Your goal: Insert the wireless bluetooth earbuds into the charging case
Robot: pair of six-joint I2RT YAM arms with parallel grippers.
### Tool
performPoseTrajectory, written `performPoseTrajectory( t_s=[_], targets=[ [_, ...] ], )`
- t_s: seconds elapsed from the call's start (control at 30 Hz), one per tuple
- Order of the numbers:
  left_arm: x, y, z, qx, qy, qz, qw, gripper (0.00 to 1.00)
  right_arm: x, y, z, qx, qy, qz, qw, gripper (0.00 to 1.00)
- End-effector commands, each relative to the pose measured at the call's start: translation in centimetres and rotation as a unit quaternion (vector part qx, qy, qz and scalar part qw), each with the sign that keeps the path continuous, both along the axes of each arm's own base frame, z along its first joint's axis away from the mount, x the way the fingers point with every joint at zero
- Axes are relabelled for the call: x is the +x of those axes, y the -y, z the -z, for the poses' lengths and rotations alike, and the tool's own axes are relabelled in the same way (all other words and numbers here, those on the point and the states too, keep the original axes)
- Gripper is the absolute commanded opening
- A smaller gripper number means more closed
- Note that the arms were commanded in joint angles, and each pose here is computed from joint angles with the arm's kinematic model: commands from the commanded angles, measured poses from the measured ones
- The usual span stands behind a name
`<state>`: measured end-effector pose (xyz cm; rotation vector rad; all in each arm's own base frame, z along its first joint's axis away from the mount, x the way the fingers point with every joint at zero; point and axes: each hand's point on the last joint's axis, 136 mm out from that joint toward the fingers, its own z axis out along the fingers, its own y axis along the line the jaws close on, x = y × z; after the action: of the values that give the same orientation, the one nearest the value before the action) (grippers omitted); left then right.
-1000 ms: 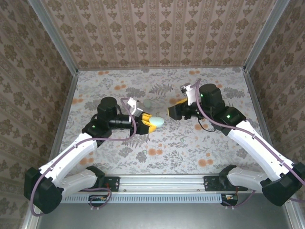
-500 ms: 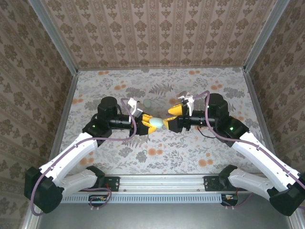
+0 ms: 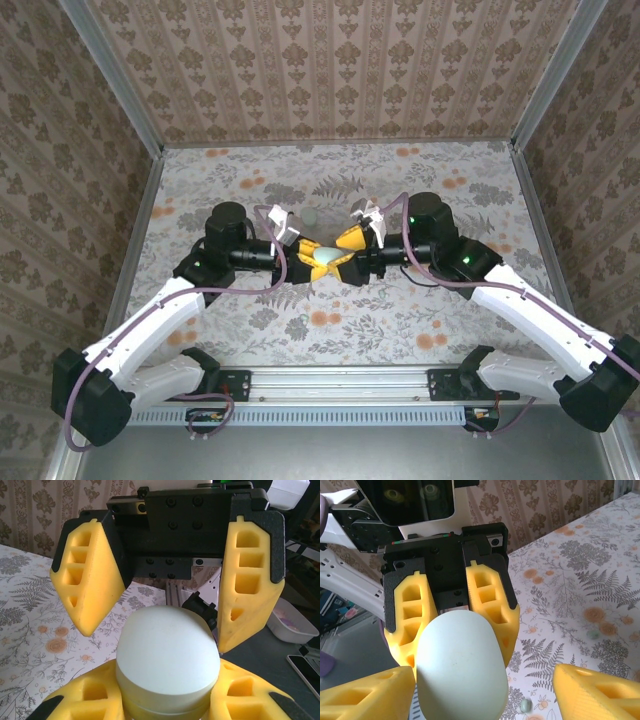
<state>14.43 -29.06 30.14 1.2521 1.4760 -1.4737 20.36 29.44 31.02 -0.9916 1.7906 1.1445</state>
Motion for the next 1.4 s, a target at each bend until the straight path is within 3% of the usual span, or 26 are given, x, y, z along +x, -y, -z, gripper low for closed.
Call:
performPoseTrajectory(
  t_s=[0.0,0.33,0.87,1.37],
  targets=[
    [-0.5,-0.3,-2.1,-0.022,0.019,0.013,0.999,0.0,0.2,0.2,-0.5,-0.012,0.017,0.009,1.0,0.73],
    [-1.1,-0.1,-2.3,-0.024,0.013,0.028,0.999,0.0,4.9,2.3,0.1,-0.068,0.018,0.152,0.986,0.68],
    [-1.4,-0.4,-1.8,-0.019,0.014,0.021,0.999,0.0,9.2,4.5,0.5,-0.051,-0.055,0.244,0.967,0.68],
    [1.0,-0.5,-0.3,-0.003,-0.014,-0.02,1.0,0.0,6.4,3.6,-1.7,0.017,-0.081,0.187,0.979,0.7]
  ],
)
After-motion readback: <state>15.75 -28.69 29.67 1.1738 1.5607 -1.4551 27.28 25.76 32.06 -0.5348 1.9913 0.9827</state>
